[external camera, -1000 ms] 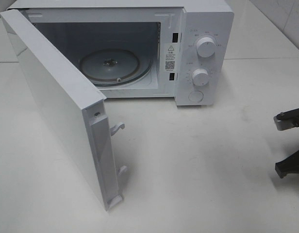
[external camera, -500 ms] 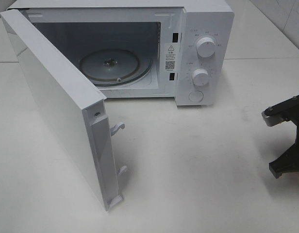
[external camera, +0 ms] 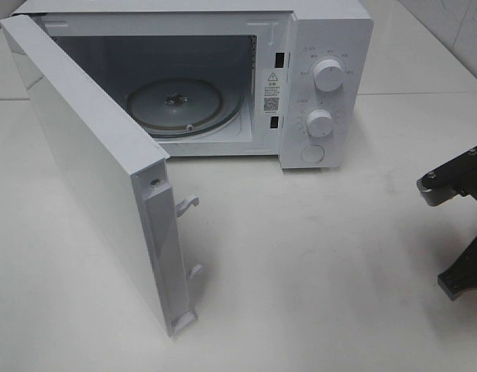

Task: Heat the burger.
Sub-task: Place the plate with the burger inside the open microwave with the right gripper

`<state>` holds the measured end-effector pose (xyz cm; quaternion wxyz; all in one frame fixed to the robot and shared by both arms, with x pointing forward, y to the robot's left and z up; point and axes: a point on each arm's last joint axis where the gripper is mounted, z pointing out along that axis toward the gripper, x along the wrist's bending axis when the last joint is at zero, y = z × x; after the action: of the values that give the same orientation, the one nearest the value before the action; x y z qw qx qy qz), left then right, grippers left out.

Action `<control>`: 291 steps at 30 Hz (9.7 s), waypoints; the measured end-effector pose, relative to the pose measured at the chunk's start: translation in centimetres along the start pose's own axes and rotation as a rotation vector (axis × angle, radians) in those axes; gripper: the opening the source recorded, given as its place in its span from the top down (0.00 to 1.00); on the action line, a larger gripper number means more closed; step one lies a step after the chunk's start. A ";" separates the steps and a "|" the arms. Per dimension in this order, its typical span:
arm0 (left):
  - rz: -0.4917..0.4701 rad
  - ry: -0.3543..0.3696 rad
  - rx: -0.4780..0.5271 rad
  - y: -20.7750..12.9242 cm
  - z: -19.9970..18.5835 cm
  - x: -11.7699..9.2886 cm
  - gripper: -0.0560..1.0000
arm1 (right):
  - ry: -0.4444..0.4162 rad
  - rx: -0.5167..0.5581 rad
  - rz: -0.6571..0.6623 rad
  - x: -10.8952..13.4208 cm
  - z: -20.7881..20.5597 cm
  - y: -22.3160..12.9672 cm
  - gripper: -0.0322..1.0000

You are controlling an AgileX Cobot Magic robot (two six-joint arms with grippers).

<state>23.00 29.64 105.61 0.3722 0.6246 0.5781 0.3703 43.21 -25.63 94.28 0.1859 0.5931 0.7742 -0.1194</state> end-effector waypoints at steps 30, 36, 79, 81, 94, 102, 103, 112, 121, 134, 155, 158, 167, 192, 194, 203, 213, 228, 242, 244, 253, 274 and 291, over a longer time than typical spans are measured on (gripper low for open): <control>0.000 0.000 0.000 0.0 0.0 0.0 0.03 | -0.059 -0.172 -0.407 4.7 -5.3 -4.5 0.90; 0.000 0.000 0.000 0.0 0.0 0.0 0.03 | -0.075 -0.207 -0.519 6.1 -6.1 -5.4 0.90; 0.000 0.000 0.000 0.0 0.0 0.0 0.03 | -0.159 -0.486 -1.116 10.3 -8.5 -7.7 0.90; 0.000 0.000 0.000 0.0 0.0 0.0 0.03 | -0.138 -0.507 -1.118 10.6 -8.6 -7.6 0.90; 0.000 0.000 0.000 0.0 0.0 0.0 0.03 | -0.120 -0.560 -1.178 9.8 -8.0 -5.3 0.90; 0.000 0.000 0.000 0.0 0.0 0.0 0.03 | -0.133 -0.583 -1.235 8.9 -7.6 -3.8 0.90; 0.000 0.000 0.000 0.0 0.0 0.0 0.03 | -0.139 -0.586 -1.245 8.8 -7.5 -3.6 0.90; 0.000 0.000 0.000 0.0 0.0 0.0 0.03 | -0.156 -0.662 -1.373 7.8 -6.9 -1.8 0.90; 0.000 0.000 0.000 0.0 0.0 0.0 0.03 | -0.154 -0.761 -1.511 7.2 -6.6 -0.6 0.90; 0.000 0.000 0.000 0.0 0.0 0.0 0.03 | -0.079 -0.766 -1.701 5.4 -5.4 0.1 0.90; 0.000 0.000 0.000 0.0 0.0 0.0 0.03 | -0.077 -0.834 -1.756 4.7 -6.4 1.3 0.90; 0.000 0.000 0.000 0.0 0.0 0.0 0.03 | -0.082 -0.846 -1.764 5.0 -6.9 2.0 0.90; 0.000 0.000 0.000 0.0 0.0 0.0 0.03 | -0.055 -0.831 -1.792 6.4 -7.1 4.6 0.90; 0.000 0.000 0.000 0.0 0.0 0.0 0.03 | -0.057 -0.862 -1.816 9.8 -8.1 10.9 0.90; 0.000 0.000 0.000 0.0 0.0 0.0 0.03 | -0.059 -0.866 -1.817 10.1 -8.2 11.5 0.90; 0.000 0.000 0.000 0.0 0.0 0.0 0.03 | -0.055 -0.863 -1.819 11.3 -8.2 14.0 0.90; 0.000 0.000 0.000 0.0 0.0 0.0 0.03 | -0.055 -0.866 -1.805 12.3 -7.9 16.2 0.90; 0.000 0.000 0.000 0.0 0.0 0.0 0.03 | -0.033 -0.834 -1.753 14.3 -7.6 20.6 0.90; 0.000 0.000 0.000 0.0 0.0 0.0 0.03 | -0.063 -0.824 -1.707 17.1 -8.0 23.8 0.90; 0.000 0.000 0.000 0.0 0.0 0.0 0.03 | -0.061 -0.821 -1.699 17.2 -8.0 24.0 0.90; 0.000 0.000 0.000 0.0 0.0 0.0 0.03 | -0.095 -0.799 -1.622 17.7 -7.6 25.8 0.90; 0.000 0.000 0.000 0.0 0.0 0.0 0.03 | -0.124 -0.840 -1.532 19.2 -6.8 29.1 0.85; 0.000 0.000 0.000 0.0 0.0 0.0 0.03 | -0.097 -0.886 -1.416 18.7 -7.3 29.7 0.48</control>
<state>23.00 29.64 105.61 0.3722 0.6246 0.5781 0.3703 66.46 1.61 93.94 0.3158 -0.1671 0.9304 0.0819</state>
